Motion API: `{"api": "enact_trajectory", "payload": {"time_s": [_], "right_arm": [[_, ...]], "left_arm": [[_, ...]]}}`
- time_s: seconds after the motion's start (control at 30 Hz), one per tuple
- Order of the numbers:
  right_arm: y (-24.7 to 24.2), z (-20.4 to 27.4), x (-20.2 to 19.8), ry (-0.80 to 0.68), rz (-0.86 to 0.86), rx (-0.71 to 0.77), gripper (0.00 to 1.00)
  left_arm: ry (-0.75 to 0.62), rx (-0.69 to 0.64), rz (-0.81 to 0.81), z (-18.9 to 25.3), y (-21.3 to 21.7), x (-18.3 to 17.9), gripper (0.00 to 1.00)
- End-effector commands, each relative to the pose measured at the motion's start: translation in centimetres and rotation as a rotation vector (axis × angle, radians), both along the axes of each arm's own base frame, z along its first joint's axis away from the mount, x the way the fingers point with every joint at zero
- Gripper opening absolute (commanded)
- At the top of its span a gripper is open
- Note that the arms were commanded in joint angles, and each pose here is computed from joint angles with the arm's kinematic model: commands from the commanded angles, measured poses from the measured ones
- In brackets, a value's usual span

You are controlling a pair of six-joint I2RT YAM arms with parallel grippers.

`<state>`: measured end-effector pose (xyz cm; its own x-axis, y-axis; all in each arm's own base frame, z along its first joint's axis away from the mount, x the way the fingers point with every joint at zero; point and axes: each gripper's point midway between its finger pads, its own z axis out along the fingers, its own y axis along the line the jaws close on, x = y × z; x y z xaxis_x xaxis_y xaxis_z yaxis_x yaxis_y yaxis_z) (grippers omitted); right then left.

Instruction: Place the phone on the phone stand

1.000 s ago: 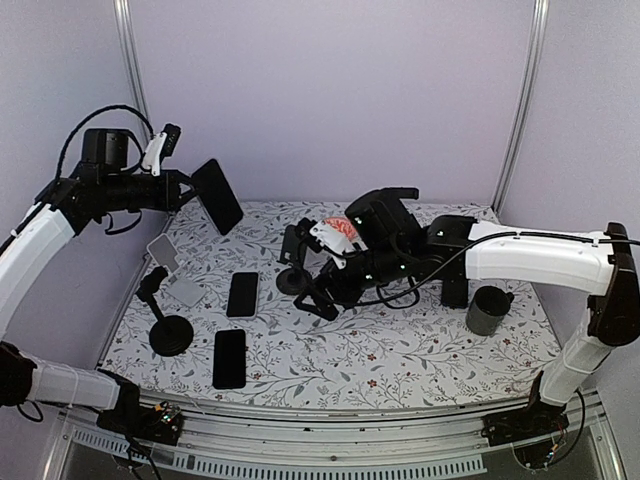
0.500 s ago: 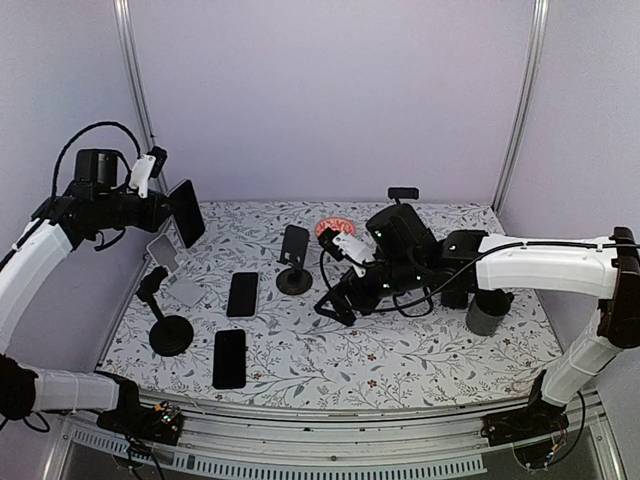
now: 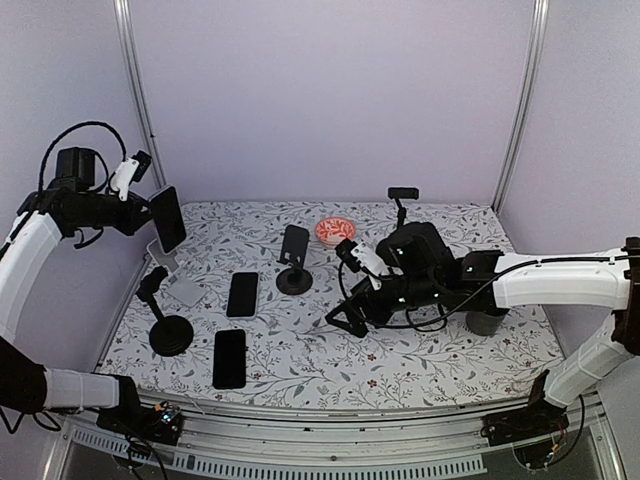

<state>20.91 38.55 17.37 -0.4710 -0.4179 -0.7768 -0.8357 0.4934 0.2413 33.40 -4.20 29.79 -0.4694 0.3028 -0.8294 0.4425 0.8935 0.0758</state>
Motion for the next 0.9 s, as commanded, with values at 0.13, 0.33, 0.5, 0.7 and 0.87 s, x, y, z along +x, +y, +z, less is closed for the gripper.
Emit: {"api": "enact_trajectory", "payload": {"time_s": [0.13, 0.33, 0.5, 0.7, 0.87], "right_arm": [[-1.0, 1.0, -1.1, 0.020, -0.004, 0.072, 0.99], [-1.9, 0.8, -1.9, 0.037, -0.005, 0.081, 0.99], [-2.6, 0.7, -2.2, 0.034, -0.003, 0.073, 0.99], [-2.3, 0.5, -2.3, 0.034, 0.013, 0.070, 0.99], [-1.9, 0.5, -2.1, 0.040, 0.012, 0.068, 0.99]], "left_arm": [[-0.055, -0.073, -0.143, 1.5, -0.9, -0.8, 0.00], [-0.032, -0.050, -0.168, -0.5, -0.4, -1.0, 0.00], [-0.032, -0.052, -0.181, -1.6, 0.4, -0.9, 0.00], [-0.035, -0.053, -0.197, -2.2, 0.8, -0.2, 0.00], [-0.022, -0.025, -0.201, -3.0, 1.5, 0.3, 0.00]]}}
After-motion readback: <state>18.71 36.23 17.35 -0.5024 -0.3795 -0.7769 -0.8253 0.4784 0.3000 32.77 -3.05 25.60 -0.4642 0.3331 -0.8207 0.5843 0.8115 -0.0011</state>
